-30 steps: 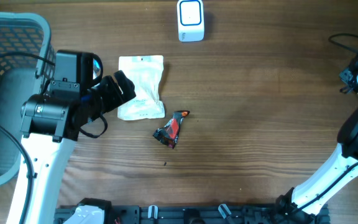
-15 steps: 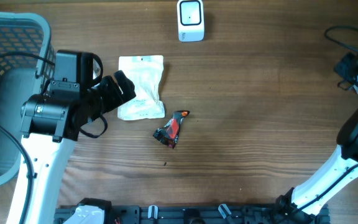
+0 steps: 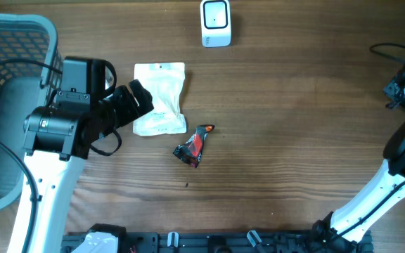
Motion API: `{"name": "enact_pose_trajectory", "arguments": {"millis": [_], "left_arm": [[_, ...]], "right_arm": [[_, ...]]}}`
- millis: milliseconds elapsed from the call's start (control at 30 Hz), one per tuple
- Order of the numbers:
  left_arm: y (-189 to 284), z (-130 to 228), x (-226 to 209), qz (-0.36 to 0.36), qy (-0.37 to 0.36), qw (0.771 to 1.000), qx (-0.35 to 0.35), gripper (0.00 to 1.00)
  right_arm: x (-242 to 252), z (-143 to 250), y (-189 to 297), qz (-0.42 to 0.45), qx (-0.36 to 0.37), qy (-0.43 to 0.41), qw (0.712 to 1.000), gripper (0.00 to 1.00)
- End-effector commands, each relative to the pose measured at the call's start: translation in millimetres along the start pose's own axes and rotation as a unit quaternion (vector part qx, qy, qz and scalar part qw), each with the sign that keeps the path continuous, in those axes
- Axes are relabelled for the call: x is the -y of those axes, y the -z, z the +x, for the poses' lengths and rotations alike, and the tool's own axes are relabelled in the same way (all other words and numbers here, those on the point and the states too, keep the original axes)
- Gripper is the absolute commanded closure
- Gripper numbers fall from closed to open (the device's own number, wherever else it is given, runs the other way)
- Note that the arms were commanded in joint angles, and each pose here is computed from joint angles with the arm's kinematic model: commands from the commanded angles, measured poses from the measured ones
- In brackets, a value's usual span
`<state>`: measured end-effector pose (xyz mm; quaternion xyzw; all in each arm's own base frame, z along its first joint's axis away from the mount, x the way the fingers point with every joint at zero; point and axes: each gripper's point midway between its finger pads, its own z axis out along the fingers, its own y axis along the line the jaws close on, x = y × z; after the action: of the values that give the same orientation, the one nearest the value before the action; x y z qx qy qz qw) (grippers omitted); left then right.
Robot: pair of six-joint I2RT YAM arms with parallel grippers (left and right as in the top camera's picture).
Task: Scan the item barcode
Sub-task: 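Hold the right gripper open at the table's right edge, then reach the right gripper to the clear plastic bag in the centre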
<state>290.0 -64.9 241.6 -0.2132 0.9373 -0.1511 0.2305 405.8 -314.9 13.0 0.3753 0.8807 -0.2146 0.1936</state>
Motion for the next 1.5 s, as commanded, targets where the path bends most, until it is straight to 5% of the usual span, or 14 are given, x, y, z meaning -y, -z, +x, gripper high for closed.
{"name": "enact_pose_trajectory", "arguments": {"millis": [0, 100, 200, 267, 433, 533, 700, 833, 1167, 1467], "left_arm": [[3, -2, 2, 0.007, -0.006, 1.0, 0.003, 0.0], [3, -2, 2, 0.007, -0.006, 1.0, 0.003, 0.0], [3, -2, 2, 0.007, -0.006, 1.0, 0.003, 0.0], [3, -2, 2, 0.007, -0.006, 1.0, 0.003, 0.0], [3, -2, 2, 0.007, -0.006, 1.0, 0.003, 0.0], [3, -2, 2, 0.007, -0.006, 1.0, 0.003, 0.0], [3, -2, 2, 0.007, -0.006, 1.0, 0.003, 0.0], [3, -2, 2, 0.007, -0.006, 1.0, 0.003, 0.0], [3, -2, 2, 0.007, -0.006, 1.0, 0.003, 0.0], [3, -2, 2, 0.007, -0.006, 1.0, 0.003, 0.0]], "right_arm": [[-21, -45, 53, -0.079, 0.064, -0.005, 0.995, 0.87], [-68, -64, 104, -0.226, 0.097, 0.004, 0.969, 0.81], [-135, -63, 178, -0.421, 0.102, 0.026, 0.901, 0.62], [-182, -36, 225, -0.538, 0.05, 0.04, 0.841, 0.45], [-244, 41, 285, -0.619, -0.087, 0.069, 0.778, 0.34], [-277, 89, 310, -0.62, -0.123, 0.119, 0.766, 0.24], [-326, 155, 335, -0.56, -0.096, 0.199, 0.798, 0.03], [-355, 210, 354, -0.539, -0.117, 0.216, 0.806, 0.02], [-400, 335, 369, -0.544, -0.188, 0.279, 0.769, 0.02], [-424, 383, 373, -0.554, -0.206, 0.271, 0.76, 0.03]]}}
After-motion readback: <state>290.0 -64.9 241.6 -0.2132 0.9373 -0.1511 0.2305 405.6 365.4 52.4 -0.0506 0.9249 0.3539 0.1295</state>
